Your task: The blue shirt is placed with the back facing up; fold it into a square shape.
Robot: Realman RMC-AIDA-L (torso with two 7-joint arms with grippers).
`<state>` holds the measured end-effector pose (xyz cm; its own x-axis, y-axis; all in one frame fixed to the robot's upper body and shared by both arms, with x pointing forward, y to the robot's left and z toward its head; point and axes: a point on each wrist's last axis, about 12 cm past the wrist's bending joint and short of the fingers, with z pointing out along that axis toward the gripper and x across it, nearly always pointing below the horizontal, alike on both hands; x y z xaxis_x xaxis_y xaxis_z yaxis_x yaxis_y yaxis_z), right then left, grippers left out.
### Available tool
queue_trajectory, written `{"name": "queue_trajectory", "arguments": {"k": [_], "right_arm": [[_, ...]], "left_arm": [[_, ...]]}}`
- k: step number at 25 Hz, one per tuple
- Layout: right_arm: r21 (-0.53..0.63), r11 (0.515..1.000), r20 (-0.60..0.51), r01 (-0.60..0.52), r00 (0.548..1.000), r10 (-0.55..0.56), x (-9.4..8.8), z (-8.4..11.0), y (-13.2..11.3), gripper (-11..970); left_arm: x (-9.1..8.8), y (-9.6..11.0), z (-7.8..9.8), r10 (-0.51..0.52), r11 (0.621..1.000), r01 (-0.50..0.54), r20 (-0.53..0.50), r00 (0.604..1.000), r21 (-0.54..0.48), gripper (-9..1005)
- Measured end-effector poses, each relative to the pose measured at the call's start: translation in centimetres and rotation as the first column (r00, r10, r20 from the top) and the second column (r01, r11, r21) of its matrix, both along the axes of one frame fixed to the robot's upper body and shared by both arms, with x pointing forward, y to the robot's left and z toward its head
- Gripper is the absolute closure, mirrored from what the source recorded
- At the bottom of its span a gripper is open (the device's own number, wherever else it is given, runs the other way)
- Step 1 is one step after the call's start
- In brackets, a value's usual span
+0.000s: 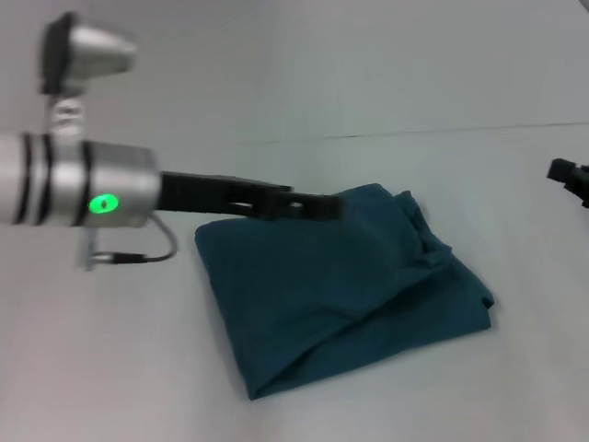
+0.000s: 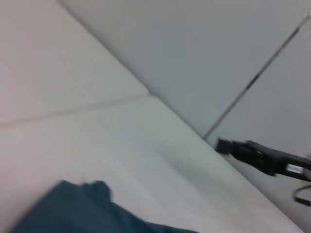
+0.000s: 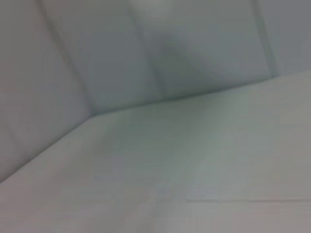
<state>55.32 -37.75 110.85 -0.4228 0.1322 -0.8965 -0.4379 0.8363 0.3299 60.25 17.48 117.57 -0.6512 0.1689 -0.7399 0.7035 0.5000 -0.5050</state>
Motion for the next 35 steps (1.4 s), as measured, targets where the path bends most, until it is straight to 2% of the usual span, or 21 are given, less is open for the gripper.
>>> {"name": "queue_trajectory", "arguments": {"k": [3,6,10,13,14,19,25,28,35], "right_arm": [[-0.003,0.992,-0.077,-0.128,0.989,0.127,0.6,2.9,1.2,958],[-0.013,0.975,-0.176,-0.222,0.961,0.216,1.5,5.4,2.4,906],[-0.068,0.945,-0.389,-0.320,0.881,0.270,2.7,7.6,4.7,837],[-0.146,0.921,-0.526,-0.362,0.817,0.238,3.8,8.6,6.7,785],[-0.170,0.915,-0.551,-0.365,0.806,0.219,4.1,8.8,7.2,768],[-0.229,0.891,-0.624,-0.393,0.761,0.175,5.1,8.8,10.4,545],[-0.218,0.892,-0.637,-0.396,0.750,0.177,5.6,8.2,12.0,295],[-0.240,0.893,-0.636,-0.381,0.757,0.151,5.9,7.7,12.5,72],[-0.248,0.905,-0.627,-0.346,0.770,0.122,6.3,7.0,12.6,18]], "left_arm": [[-1.0,3.5,-0.8,0.043,0.999,-0.043,0.037,0.998,-0.022,66],[-2.3,6.5,-2.0,0.073,0.997,-0.071,0.062,0.995,-0.036,53],[-4.2,8.8,-3.5,0.074,0.997,-0.071,0.103,0.992,-0.030,44],[-5.2,9.9,-4.3,0.078,0.997,-0.077,0.121,0.990,-0.012,44],[-5.5,10.3,-4.7,0.083,0.996,-0.084,0.119,0.989,0.002,44],[-6.3,11.1,-6.1,0.090,0.995,-0.094,0.088,0.992,0.044,44],[-6.9,11.4,-7.2,0.097,0.994,-0.101,0.065,0.993,0.048,44],[-7.0,11.6,-7.3,0.105,0.993,-0.108,0.064,0.992,0.049,44],[-7.1,11.6,-7.5,0.109,0.993,-0.112,0.060,0.992,0.049,44]]}}
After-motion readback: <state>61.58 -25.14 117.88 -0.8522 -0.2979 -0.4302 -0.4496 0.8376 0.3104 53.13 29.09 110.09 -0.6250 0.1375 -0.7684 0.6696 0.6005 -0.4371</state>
